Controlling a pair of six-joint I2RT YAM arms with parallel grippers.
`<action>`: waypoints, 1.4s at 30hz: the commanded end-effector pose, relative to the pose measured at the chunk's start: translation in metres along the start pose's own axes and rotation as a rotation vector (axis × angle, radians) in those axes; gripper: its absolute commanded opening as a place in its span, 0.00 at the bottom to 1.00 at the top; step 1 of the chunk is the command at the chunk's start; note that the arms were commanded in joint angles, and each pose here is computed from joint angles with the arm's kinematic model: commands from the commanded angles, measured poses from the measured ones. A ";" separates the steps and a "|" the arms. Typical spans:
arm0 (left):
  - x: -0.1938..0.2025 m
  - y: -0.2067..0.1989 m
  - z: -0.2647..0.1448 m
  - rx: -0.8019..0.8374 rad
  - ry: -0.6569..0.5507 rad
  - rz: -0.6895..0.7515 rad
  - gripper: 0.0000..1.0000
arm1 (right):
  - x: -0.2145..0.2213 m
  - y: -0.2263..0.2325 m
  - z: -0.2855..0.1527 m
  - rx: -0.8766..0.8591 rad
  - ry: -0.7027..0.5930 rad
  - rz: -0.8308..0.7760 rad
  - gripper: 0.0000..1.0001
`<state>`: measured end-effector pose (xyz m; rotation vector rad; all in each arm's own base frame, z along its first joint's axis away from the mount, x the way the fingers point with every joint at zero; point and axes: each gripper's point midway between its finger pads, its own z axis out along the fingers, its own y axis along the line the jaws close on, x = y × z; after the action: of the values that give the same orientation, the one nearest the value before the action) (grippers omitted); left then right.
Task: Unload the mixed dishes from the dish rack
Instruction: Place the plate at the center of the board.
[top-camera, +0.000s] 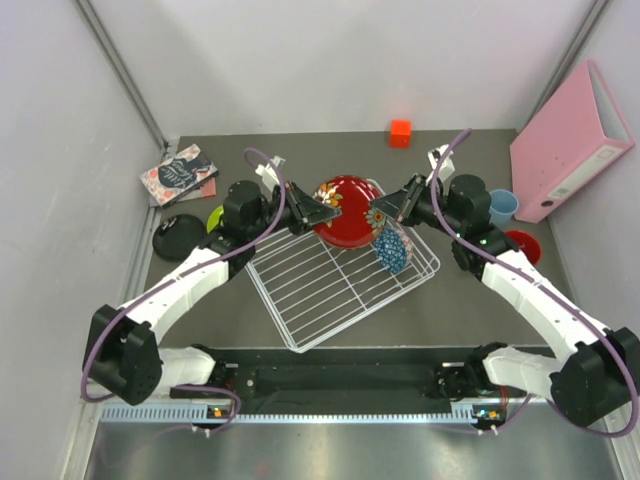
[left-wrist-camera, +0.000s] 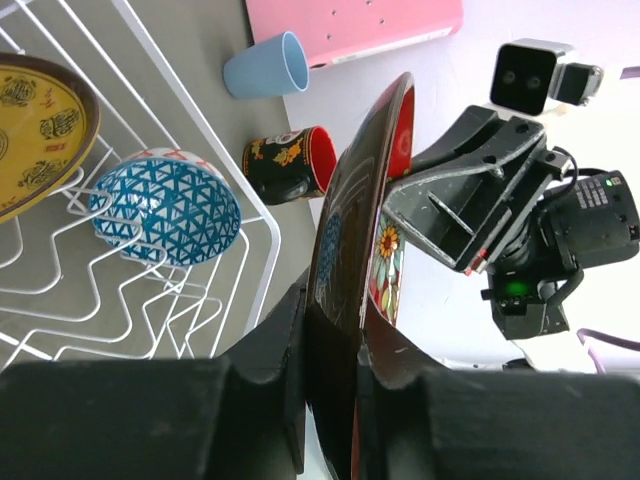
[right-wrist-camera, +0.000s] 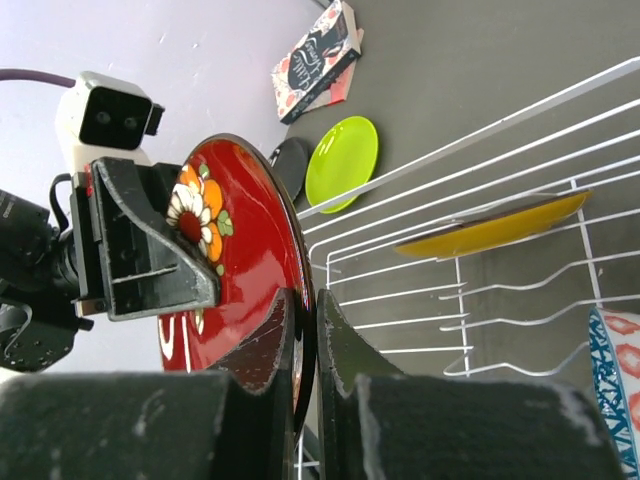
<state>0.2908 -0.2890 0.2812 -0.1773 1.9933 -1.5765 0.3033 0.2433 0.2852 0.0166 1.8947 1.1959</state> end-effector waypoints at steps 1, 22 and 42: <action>-0.020 -0.009 -0.005 0.003 -0.091 0.056 0.00 | -0.021 0.030 -0.007 -0.092 -0.072 -0.105 0.00; -0.167 0.025 -0.166 -0.480 -0.711 0.114 0.00 | -0.028 0.000 -0.038 0.099 -0.170 -0.161 1.00; -0.205 0.214 -0.263 -0.756 -1.007 -0.179 0.00 | 0.018 -0.020 -0.048 0.053 -0.114 -0.146 0.99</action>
<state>0.3444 0.0806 0.1448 -1.3042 1.8022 -0.3507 0.2716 0.2027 0.2450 0.0164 1.8822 0.9925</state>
